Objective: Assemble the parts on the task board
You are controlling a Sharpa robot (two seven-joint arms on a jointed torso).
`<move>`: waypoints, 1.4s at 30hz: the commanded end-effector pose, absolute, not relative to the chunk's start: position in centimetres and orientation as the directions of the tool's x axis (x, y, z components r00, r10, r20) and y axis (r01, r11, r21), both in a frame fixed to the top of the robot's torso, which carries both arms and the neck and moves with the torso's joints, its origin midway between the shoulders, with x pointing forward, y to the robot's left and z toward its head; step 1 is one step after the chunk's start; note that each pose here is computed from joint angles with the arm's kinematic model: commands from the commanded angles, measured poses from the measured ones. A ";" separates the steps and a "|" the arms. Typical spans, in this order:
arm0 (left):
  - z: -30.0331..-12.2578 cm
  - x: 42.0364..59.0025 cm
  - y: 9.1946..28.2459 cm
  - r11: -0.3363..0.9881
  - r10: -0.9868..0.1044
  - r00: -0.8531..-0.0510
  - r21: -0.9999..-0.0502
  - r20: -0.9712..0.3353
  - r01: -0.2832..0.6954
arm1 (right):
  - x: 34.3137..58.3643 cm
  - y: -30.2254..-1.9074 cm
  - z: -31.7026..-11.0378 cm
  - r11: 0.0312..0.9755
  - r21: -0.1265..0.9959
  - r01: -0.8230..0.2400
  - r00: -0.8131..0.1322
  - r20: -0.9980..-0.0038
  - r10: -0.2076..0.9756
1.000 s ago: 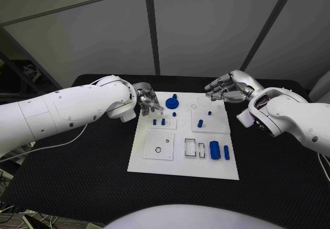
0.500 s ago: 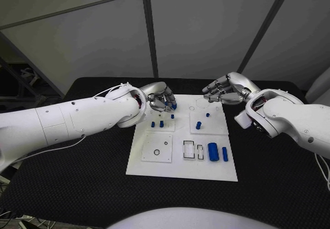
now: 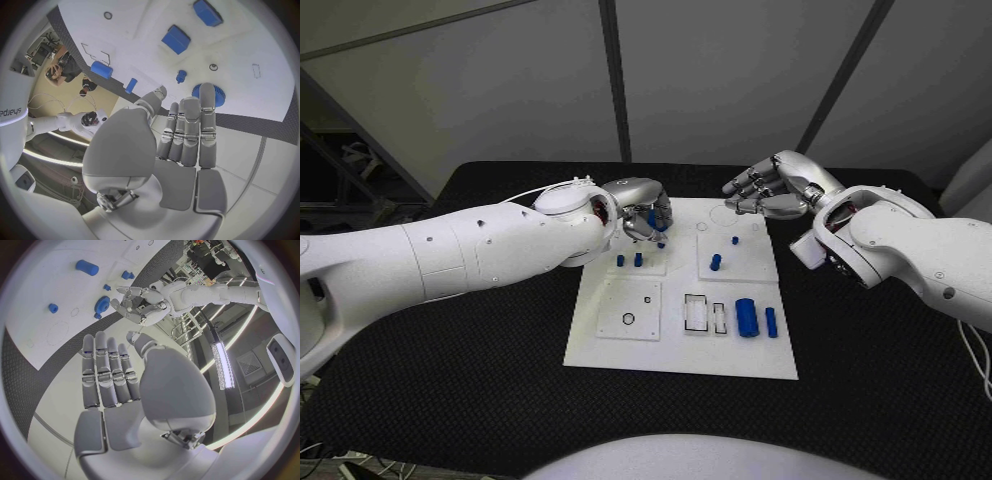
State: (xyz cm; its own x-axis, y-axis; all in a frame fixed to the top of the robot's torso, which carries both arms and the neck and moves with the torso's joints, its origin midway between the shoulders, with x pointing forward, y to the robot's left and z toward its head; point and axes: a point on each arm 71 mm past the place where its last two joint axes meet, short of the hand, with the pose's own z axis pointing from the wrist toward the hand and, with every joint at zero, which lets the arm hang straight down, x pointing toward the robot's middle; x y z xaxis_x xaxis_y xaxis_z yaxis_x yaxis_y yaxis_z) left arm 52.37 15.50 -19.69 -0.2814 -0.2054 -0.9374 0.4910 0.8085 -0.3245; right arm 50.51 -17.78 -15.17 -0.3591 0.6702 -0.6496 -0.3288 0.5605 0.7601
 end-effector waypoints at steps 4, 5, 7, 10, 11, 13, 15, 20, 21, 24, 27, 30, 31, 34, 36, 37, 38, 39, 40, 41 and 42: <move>-20.1 52.7 15.2 0.819 -0.125 -0.280 -0.259 -0.952 0.512 | 50.4 -17.6 -15.0 0.557 0.755 -0.346 -0.357 -0.655 0.666; -20.1 52.7 15.1 0.820 -0.122 -0.283 -0.257 -0.951 0.511 | 50.4 -17.6 -15.0 0.556 0.755 -0.346 -0.357 -0.655 0.666; -20.2 52.9 15.0 0.822 -0.111 -0.286 -0.250 -0.952 0.512 | 50.4 -17.6 -15.0 0.556 0.755 -0.346 -0.357 -0.655 0.666; -20.4 53.0 14.8 0.822 -0.098 -0.292 -0.242 -0.952 0.515 | 50.4 -17.6 -14.9 0.556 0.755 -0.346 -0.358 -0.654 0.666; -20.5 53.0 14.8 0.822 -0.095 -0.293 -0.241 -0.951 0.516 | 50.4 -17.6 -14.9 0.556 0.755 -0.346 -0.358 -0.654 0.666; -20.6 53.0 14.7 0.821 -0.090 -0.297 -0.240 -0.951 0.518 | 50.4 -17.6 -14.9 0.556 0.756 -0.346 -0.358 -0.654 0.666; -20.7 53.0 14.6 0.821 -0.087 -0.301 -0.239 -0.950 0.518 | 50.4 -17.6 -14.9 0.556 0.756 -0.346 -0.358 -0.654 0.666; -20.9 53.0 14.5 0.823 -0.076 -0.315 -0.238 -0.946 0.516 | 50.4 -17.6 -15.0 0.557 0.756 -0.345 -0.359 -0.654 0.666; -21.0 53.0 14.5 0.823 -0.074 -0.317 -0.237 -0.945 0.515 | 50.4 -17.6 -15.0 0.557 0.756 -0.345 -0.359 -0.654 0.666; -21.1 53.0 14.5 0.826 -0.068 -0.325 -0.236 -0.943 0.511 | 50.4 -17.6 -15.0 0.557 0.756 -0.345 -0.359 -0.654 0.665; -21.2 53.0 14.5 0.829 -0.062 -0.333 -0.234 -0.941 0.508 | 50.4 -17.6 -15.0 0.557 0.756 -0.345 -0.360 -0.654 0.665; -21.3 53.0 14.6 0.830 -0.058 -0.339 -0.234 -0.939 0.506 | 50.4 -17.5 -15.0 0.557 0.756 -0.345 -0.361 -0.654 0.665; -21.3 53.0 14.5 0.831 -0.057 -0.340 -0.234 -0.939 0.505 | 50.4 -17.5 -15.0 0.557 0.756 -0.345 -0.361 -0.654 0.665; -21.3 53.0 14.5 0.831 -0.056 -0.343 -0.234 -0.938 0.505 | 50.4 -17.5 -15.0 0.556 0.756 -0.345 -0.362 -0.654 0.664; -21.4 53.0 14.5 0.831 -0.054 -0.345 -0.234 -0.937 0.505 | 50.4 -17.5 -15.0 0.556 0.756 -0.345 -0.363 -0.654 0.664; -21.4 53.0 14.5 0.831 -0.053 -0.346 -0.234 -0.937 0.505 | 50.4 -17.5 -15.0 0.556 0.756 -0.345 -0.363 -0.654 0.664; -21.4 53.0 14.4 0.831 -0.052 -0.348 -0.234 -0.936 0.505 | 50.4 -17.5 -15.0 0.556 0.756 -0.345 -0.363 -0.654 0.664; -21.5 53.0 14.4 0.831 -0.052 -0.348 -0.234 -0.936 0.505 | 50.4 -17.5 -15.0 0.556 0.756 -0.345 -0.363 -0.654 0.664; -21.5 53.0 14.4 0.831 -0.052 -0.349 -0.234 -0.936 0.505 | 50.4 -17.5 -15.0 0.556 0.756 -0.345 -0.363 -0.654 0.664; -21.5 53.0 14.4 0.831 -0.052 -0.349 -0.234 -0.936 0.505 | 50.4 -17.5 -15.0 0.556 0.756 -0.345 -0.363 -0.654 0.664; -21.5 53.0 14.4 0.831 -0.052 -0.350 -0.235 -0.935 0.504 | 50.4 -17.5 -15.0 0.556 0.756 -0.345 -0.364 -0.654 0.664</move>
